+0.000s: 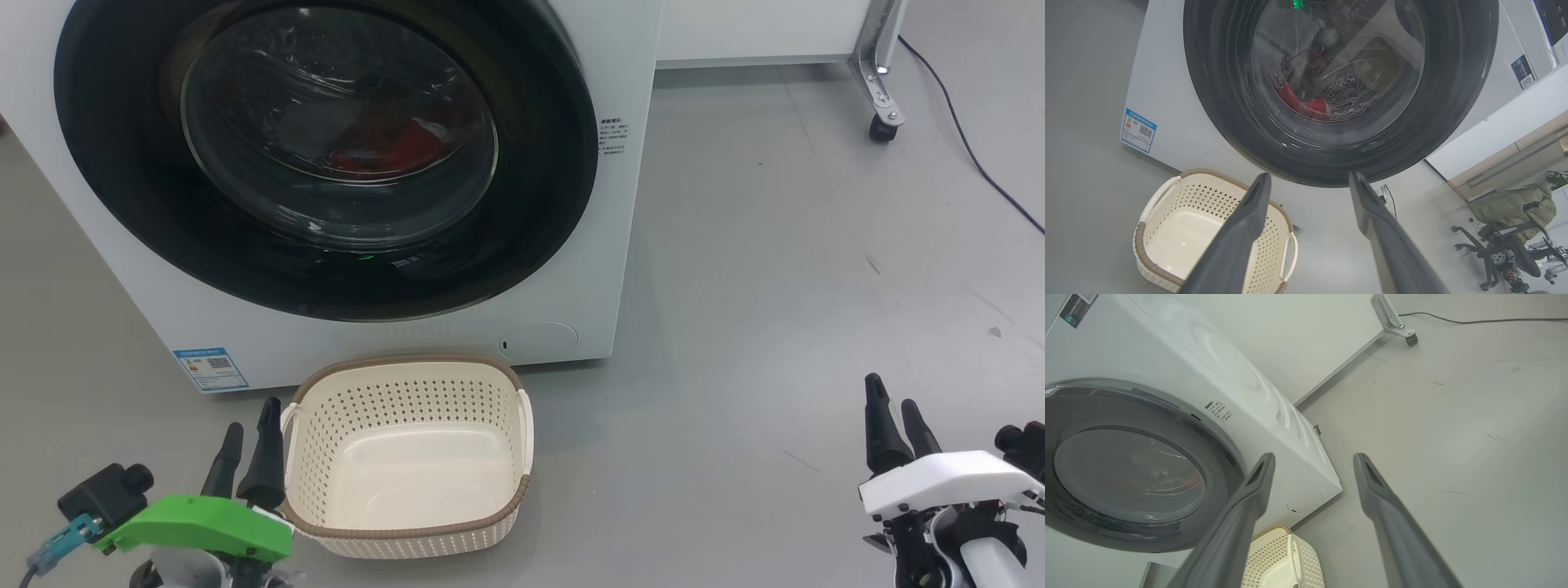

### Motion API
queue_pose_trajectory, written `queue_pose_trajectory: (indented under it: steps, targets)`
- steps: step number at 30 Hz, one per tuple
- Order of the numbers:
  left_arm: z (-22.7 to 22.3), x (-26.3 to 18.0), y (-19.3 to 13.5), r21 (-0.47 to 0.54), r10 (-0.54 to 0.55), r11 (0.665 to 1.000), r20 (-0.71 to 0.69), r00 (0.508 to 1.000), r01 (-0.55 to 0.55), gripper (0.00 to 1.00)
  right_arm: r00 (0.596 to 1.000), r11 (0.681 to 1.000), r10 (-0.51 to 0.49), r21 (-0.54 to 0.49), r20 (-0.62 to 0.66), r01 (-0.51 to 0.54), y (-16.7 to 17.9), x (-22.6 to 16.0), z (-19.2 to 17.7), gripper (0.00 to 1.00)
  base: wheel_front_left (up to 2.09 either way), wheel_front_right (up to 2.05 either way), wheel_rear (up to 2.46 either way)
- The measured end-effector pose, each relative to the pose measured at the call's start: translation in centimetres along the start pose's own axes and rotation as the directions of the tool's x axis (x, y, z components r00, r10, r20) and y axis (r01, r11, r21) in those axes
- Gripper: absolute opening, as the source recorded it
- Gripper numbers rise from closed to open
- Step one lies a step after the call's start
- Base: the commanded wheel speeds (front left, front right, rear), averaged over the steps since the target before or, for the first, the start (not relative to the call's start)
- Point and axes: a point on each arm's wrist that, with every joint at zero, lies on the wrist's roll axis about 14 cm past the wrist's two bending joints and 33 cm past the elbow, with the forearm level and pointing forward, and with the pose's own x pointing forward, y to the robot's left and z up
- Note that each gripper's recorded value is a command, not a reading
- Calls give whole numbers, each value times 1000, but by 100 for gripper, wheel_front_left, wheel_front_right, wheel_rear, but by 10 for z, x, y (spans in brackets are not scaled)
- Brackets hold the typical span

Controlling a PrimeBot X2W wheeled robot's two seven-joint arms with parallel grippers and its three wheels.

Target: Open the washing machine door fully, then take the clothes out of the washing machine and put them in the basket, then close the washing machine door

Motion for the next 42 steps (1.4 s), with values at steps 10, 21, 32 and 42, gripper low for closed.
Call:
queue_pose_trajectory:
  steps: [10, 21, 32, 42]
  targets:
    - [-6, 0, -6, 177, -8, 984, -6, 1000, 9, 100, 999, 982, 38, -185, -25, -41, 12, 0, -10, 100, 0, 0, 0]
    - [-14, -1, -11, 365, -25, 930, -14, 1000, 28, 100, 996, 935, 84, -343, -39, -92, 26, -1, -21, 100, 0, 0, 0]
    - [-21, -2, -14, 489, -39, 872, -12, 999, 40, 100, 989, 870, 133, -472, -59, -145, 38, -4, -32, 100, 0, 0, 0]
    - [-26, -4, -17, 582, -59, 811, -7, 998, 52, 100, 983, 801, 172, -573, -63, -176, 47, -6, -38, 100, 0, 0, 0]
